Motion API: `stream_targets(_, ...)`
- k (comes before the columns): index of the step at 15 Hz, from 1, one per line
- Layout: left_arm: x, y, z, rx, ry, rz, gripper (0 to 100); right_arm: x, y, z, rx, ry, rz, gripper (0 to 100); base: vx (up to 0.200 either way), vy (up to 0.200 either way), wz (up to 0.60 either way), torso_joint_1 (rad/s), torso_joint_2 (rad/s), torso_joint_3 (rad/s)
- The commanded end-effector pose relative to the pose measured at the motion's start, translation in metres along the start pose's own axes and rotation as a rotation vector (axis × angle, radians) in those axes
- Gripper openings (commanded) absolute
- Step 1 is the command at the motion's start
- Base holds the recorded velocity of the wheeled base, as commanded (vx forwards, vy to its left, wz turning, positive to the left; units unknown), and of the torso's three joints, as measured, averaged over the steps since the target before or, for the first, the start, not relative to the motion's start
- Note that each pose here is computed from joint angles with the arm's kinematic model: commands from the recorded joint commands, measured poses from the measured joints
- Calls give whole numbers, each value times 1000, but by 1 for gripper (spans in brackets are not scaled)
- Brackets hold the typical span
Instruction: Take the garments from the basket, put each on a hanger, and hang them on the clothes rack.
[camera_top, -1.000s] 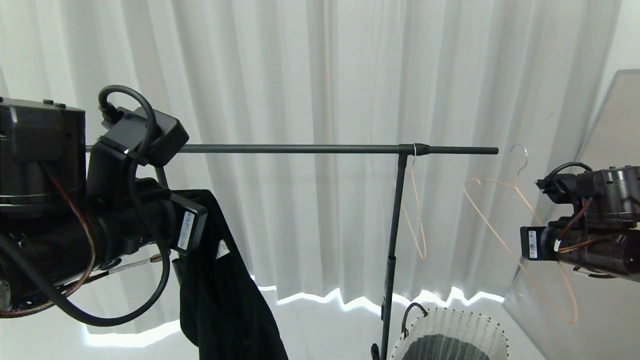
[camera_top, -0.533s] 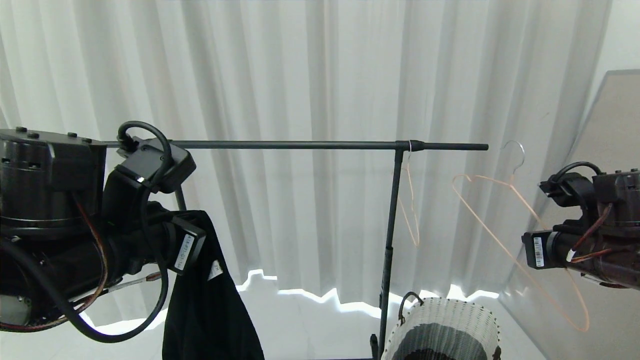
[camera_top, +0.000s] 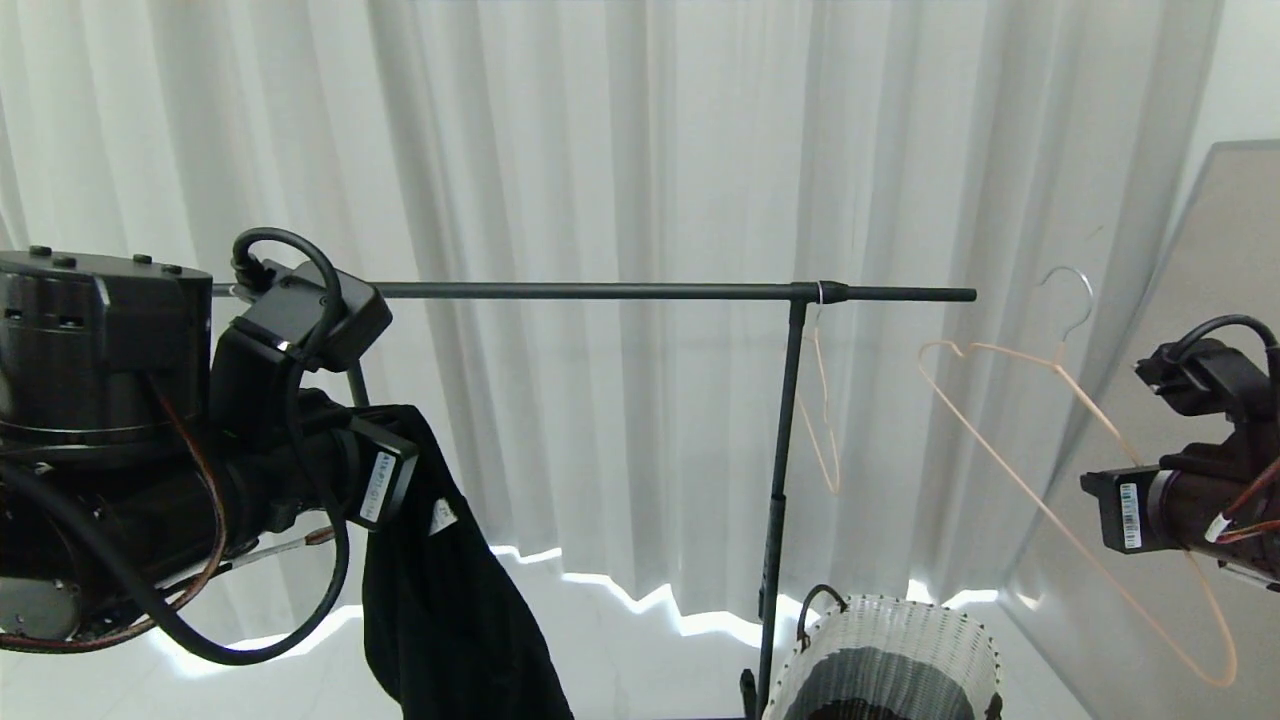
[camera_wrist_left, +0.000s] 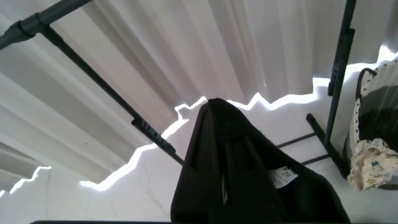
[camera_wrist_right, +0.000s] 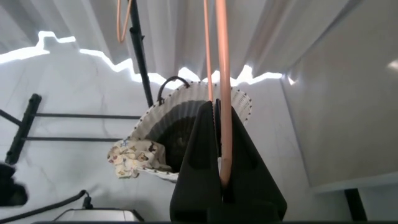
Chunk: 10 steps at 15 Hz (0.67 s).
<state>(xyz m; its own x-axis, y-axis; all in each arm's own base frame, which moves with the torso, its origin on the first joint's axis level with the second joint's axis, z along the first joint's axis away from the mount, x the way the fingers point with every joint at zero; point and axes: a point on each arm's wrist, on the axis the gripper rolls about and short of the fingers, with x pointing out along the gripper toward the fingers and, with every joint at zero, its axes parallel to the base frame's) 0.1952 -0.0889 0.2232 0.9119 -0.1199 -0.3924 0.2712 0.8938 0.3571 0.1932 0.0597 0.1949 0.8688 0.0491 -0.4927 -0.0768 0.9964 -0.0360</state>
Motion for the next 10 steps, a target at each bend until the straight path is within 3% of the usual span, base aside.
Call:
stream_targets(1, 0, 0, 0, -2, -1, 2, 0, -6, -1, 3, 7, -28, 3, 0, -200, 200, 0, 17, 7, 2)
stream_targets(10, 1, 3, -1, -8, 5, 13, 0, -17, -3, 7, 17, -73, 11, 0, -200, 200, 0, 0, 1, 2)
